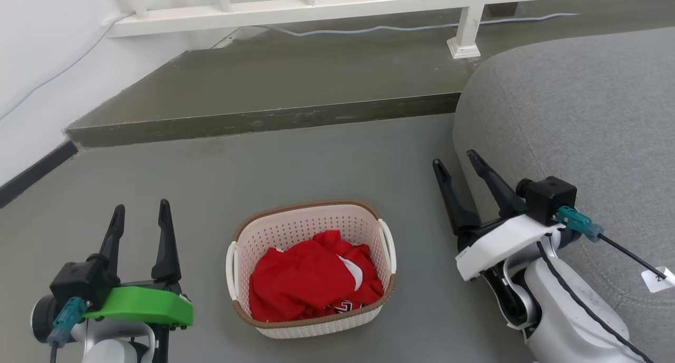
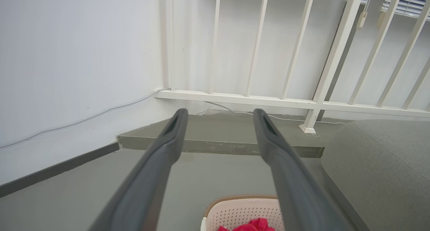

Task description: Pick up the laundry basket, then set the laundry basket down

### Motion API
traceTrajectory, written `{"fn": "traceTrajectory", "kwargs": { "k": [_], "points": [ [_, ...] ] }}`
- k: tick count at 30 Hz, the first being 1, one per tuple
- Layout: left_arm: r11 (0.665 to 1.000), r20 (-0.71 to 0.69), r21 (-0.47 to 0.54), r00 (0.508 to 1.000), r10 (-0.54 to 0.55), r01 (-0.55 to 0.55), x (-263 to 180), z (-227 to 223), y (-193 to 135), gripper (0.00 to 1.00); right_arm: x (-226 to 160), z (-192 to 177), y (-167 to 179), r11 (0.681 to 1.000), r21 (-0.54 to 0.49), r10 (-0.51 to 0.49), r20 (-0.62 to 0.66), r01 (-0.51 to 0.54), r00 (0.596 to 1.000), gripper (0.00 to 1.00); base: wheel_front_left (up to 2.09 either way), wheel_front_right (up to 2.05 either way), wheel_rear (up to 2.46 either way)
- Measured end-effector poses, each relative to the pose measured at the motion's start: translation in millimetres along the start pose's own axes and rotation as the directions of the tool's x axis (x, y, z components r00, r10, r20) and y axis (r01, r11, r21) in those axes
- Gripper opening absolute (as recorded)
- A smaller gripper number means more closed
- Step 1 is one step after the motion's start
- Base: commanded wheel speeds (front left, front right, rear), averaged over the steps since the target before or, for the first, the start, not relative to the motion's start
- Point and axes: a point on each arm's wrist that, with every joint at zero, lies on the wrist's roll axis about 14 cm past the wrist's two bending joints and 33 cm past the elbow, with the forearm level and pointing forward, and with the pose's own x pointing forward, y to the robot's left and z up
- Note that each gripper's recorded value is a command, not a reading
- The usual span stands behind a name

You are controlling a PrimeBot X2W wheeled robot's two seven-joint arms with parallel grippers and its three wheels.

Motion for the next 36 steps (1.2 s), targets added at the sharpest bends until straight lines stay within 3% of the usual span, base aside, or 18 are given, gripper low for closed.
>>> {"fn": "traceTrajectory", "kwargs": {
  "k": [16, 36],
  "points": [
    [1.0, -0.017, -0.014, 1.0, 0.009, -0.009, 2, -7, 1, 1.0, 4, -1, -6, 1.0, 0.001, -0.027, 0.003, 0.027, 1.0, 1.0, 0.0, 0.0, 0.0],
    [0.999, -0.104, -0.034, 0.995, 0.012, -0.015, 22, -44, 8, 1.0, 18, -40, -21, 0.998, 0.026, -0.055, -0.089, 0.058, 0.994, 1.0, 0.0, 0.0, 0.0]
  ]
}}
